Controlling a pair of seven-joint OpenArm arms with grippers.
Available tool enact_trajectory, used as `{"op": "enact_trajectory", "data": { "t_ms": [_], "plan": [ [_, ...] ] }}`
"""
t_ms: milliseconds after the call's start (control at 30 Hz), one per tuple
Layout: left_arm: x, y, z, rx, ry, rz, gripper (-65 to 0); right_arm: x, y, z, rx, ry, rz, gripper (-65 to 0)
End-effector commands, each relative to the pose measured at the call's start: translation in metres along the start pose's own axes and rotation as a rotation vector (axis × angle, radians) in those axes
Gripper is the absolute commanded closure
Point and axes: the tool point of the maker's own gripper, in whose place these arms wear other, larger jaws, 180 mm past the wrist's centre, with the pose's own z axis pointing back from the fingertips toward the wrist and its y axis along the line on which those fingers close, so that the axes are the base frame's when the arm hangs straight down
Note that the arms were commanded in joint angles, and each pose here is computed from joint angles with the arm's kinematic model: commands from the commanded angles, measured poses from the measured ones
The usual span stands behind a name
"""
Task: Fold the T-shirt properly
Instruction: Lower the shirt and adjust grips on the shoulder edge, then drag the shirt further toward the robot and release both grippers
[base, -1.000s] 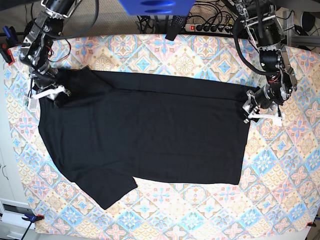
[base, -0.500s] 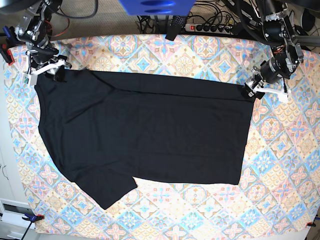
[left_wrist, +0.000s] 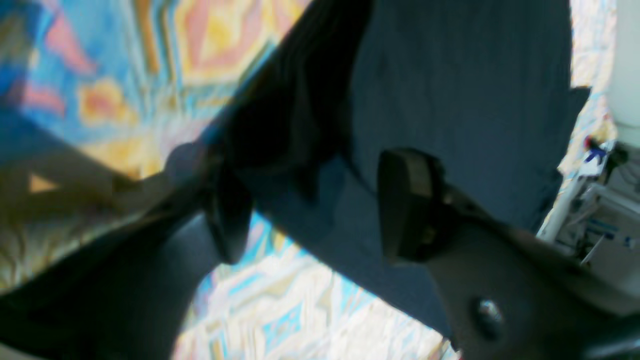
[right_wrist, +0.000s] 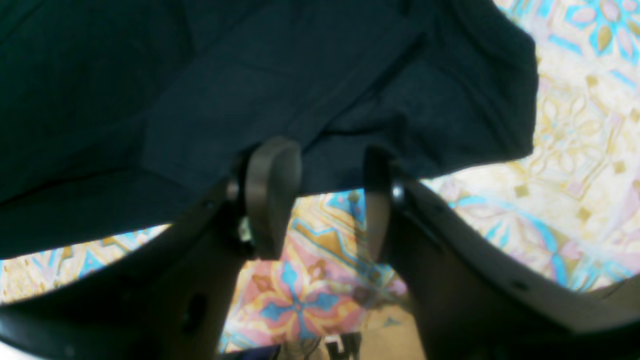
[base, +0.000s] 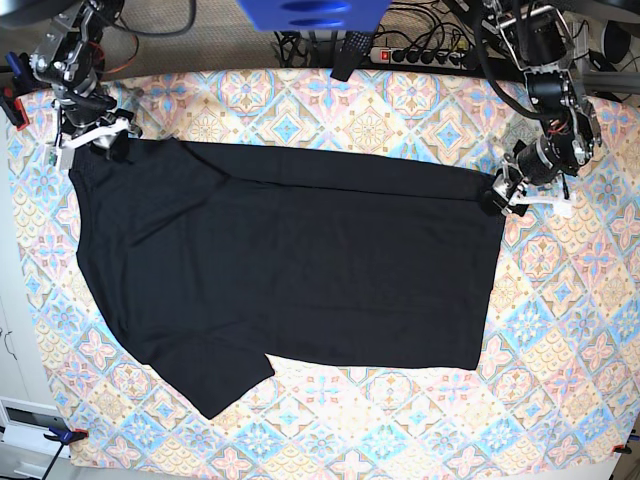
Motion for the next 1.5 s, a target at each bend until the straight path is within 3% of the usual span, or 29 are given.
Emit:
{"op": "enact_trajectory", "data": {
  "t_ms": [0,133,167,500,667,1033,1100,1333,1467],
  "plan": [
    [-0.007,0.004,-0.005,0.027,0.024,0.006,-25.5,0.005,-0.009,0.002,-0.011,-0.020,-0.007,-24.4],
    [-0.013,0.000,-0.012,0.022,0.049,-0.001,-1.0,-0.009,-0.036,-0.001,-0.067,0.009,-0.083,-24.7],
    [-0.013,0.001,-0.011,0.021,0.050,0.002,0.0,-0.009,-0.040,-0.004,-0.074,0.006,-0.101,-24.8],
    [-0.014,0.007,-0.009,0.034,0.052,0.002,0.0,-0.015,-0.064,-0.027,-0.108,0.007,-0.255,-25.0],
    [-0.015,0.014,-0.005,0.049,0.068,0.000,0.0,-0.031,-0.068,-0.039,-0.111,0.044,-0.331,-29.3],
    [-0.017,0.016,-0.004,0.052,0.071,0.001,0.0,-0.034,-0.059,-0.061,-0.080,0.062,-0.396,-29.0],
    [-0.017,0.018,-0.004,0.057,0.072,0.002,0.0,-0.034,-0.059,-0.060,-0.081,0.062,-0.395,-25.7],
    [-0.020,0.023,0.016,0.066,0.042,-0.055,0.0,-0.041,-0.069,-0.052,-0.105,0.069,-0.395,-0.4],
    [-0.027,0.031,0.032,0.087,0.034,-0.091,0.0,-0.061,-0.089,-0.035,-0.158,0.094,-0.408,0.0]
  ]
}}
